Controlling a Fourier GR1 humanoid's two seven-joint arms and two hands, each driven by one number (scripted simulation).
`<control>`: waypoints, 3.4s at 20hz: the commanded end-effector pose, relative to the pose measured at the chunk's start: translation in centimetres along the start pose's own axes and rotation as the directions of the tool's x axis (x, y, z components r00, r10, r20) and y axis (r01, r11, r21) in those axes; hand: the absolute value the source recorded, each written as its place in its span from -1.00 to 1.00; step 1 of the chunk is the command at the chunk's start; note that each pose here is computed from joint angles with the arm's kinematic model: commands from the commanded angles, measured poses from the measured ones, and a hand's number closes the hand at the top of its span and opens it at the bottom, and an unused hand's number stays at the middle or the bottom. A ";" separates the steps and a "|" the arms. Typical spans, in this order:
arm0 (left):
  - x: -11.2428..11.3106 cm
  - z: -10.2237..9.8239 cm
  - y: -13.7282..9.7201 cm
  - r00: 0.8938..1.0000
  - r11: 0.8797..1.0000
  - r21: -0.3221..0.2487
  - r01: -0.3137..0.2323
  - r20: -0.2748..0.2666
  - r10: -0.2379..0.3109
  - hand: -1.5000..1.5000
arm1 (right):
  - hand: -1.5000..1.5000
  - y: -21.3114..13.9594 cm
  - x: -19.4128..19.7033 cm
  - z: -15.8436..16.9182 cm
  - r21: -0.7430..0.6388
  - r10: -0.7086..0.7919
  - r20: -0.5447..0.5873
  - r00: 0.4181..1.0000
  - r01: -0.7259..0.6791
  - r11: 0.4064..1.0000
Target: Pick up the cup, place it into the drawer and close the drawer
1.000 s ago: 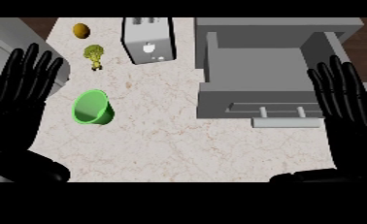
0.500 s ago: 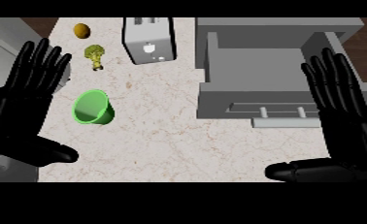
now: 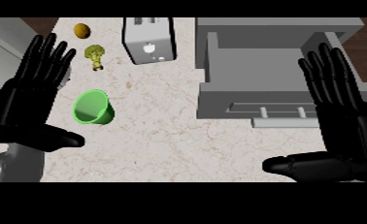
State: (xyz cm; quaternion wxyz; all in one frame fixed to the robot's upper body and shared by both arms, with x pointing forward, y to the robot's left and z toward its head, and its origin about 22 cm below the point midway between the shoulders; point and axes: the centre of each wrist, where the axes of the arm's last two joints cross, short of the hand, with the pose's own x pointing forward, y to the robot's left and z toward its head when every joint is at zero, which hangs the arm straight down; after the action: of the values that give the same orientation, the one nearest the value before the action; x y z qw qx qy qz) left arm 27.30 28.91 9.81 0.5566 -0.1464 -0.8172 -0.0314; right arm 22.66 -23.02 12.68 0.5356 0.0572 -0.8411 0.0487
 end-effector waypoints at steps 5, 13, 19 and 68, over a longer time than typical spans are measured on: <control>-2.4 1.5 1.9 0.999 0.999 0.043 0.008 -0.049 -0.006 -1.00 | -1.00 1.6 -1.9 -1.1 -0.004 0.015 0.019 1.000 -0.015 1.000; -3.2 3.9 1.2 0.993 0.995 0.077 0.056 -0.109 -0.048 -1.00 | -1.00 0.7 0.9 0.4 -0.005 -0.001 0.014 1.000 0.001 1.000; -6.2 5.0 3.3 0.986 0.988 0.135 0.073 -0.159 -0.051 -1.00 | -1.00 1.1 -0.8 -0.9 0.004 0.009 0.019 1.000 -0.009 1.000; -17.4 8.9 10.5 0.976 0.985 0.168 0.045 -0.215 -0.008 -1.00 | -1.00 0.0 1.6 0.2 0.029 -0.022 -0.009 1.000 0.022 0.999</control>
State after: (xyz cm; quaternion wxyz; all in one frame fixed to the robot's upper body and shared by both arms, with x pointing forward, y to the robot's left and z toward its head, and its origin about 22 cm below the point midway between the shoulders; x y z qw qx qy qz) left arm 27.70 36.54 -11.30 0.6756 -0.0332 -0.7365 0.0020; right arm 21.99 -22.97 14.73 0.5331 0.0750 -0.8407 0.0580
